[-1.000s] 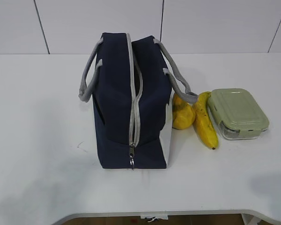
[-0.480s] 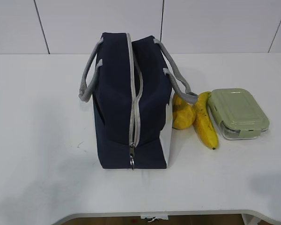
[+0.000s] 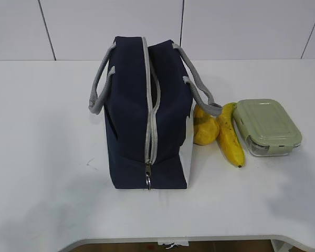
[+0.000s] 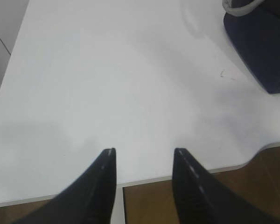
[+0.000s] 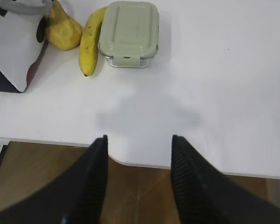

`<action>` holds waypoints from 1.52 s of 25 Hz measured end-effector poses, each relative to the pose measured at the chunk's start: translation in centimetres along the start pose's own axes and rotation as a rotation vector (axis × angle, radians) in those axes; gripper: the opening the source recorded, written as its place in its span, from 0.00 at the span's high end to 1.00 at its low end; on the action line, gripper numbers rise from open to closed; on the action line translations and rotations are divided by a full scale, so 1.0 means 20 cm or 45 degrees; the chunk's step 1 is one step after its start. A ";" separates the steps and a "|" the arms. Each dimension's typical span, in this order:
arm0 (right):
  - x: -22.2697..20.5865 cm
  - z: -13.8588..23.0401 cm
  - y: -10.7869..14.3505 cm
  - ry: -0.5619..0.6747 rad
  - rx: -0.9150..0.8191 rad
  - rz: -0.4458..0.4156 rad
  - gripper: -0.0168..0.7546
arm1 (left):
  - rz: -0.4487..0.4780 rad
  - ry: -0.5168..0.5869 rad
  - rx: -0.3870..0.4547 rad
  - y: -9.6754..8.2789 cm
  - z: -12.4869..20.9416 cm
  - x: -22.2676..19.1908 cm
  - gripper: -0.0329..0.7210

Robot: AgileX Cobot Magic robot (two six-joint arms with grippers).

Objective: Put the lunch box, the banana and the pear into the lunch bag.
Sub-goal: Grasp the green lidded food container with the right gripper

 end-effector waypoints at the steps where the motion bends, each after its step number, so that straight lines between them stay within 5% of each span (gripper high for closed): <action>1: -0.02 -0.02 -0.01 0.028 -0.014 -0.008 0.52 | 0.000 0.000 0.000 0.00 0.00 0.00 0.55; 17: -0.46 -0.25 -0.08 0.422 -0.126 -0.147 0.52 | 0.012 0.001 0.006 -0.01 0.00 0.00 0.55; 23: -0.65 -0.40 -0.08 0.461 -0.129 -0.324 0.52 | 0.012 0.001 0.006 -0.01 0.00 0.00 0.55; 30: -0.82 -0.49 -0.17 0.381 -0.252 -0.656 0.52 | 0.012 0.001 0.006 -0.01 0.00 0.00 0.55; 38: -1.06 -0.38 -0.39 0.343 -0.397 -0.731 0.52 | 0.012 0.001 0.006 -0.01 0.00 0.00 0.55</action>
Point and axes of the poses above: a point on each arm's last joint axis where the gripper is mounted, x pointing back along that axis away from the gripper, y along the wrist's bending axis when the last joint is at zero, z = x × y, the point moved 10 cm from there along -x, pointing out along that axis toward the gripper, and after that the axes turned 12 degrees about x, right-handed, at the moved point
